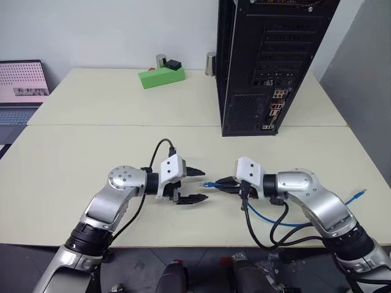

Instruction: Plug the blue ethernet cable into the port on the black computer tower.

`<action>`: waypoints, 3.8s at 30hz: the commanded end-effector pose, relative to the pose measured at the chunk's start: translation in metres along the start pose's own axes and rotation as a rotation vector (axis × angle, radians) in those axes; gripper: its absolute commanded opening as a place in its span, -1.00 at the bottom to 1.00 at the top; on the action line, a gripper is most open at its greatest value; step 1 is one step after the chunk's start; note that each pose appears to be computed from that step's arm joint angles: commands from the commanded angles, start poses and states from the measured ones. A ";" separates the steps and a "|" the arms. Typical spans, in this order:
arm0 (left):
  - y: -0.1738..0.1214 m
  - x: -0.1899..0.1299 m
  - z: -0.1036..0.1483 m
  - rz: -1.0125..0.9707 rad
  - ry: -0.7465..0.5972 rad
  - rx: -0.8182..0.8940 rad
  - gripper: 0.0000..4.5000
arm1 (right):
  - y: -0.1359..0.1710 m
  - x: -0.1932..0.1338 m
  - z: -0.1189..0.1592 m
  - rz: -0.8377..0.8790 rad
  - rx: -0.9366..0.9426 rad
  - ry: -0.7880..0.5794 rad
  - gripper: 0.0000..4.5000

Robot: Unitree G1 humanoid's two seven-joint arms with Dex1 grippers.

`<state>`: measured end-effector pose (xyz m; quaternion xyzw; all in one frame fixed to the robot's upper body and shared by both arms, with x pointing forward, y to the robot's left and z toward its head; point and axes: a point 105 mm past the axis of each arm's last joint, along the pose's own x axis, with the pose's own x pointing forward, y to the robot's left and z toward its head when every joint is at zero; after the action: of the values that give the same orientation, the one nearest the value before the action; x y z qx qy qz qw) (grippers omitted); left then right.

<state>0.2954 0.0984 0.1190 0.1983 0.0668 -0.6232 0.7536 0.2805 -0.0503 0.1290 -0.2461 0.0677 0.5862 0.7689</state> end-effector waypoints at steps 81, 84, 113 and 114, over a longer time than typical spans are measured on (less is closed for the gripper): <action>-0.013 0.001 0.026 0.235 -0.265 1.052 -0.86 | -0.002 -0.018 0.021 0.085 0.679 -0.289 -1.00; -0.013 0.001 0.026 0.234 -0.265 1.054 -0.86 | -0.002 -0.020 0.019 0.084 0.682 -0.281 -0.68; -0.013 0.004 0.028 0.242 -0.281 1.070 -0.86 | 0.001 -0.023 0.019 0.122 0.770 -0.307 -1.00; -0.014 0.005 0.028 0.241 -0.281 1.070 -0.86 | 0.001 -0.023 0.019 0.123 0.774 -0.308 -1.00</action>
<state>0.2795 0.0837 0.1350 0.4748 -0.3690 -0.5058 0.6185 0.2731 -0.0645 0.1444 0.1472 0.1967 0.5759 0.7797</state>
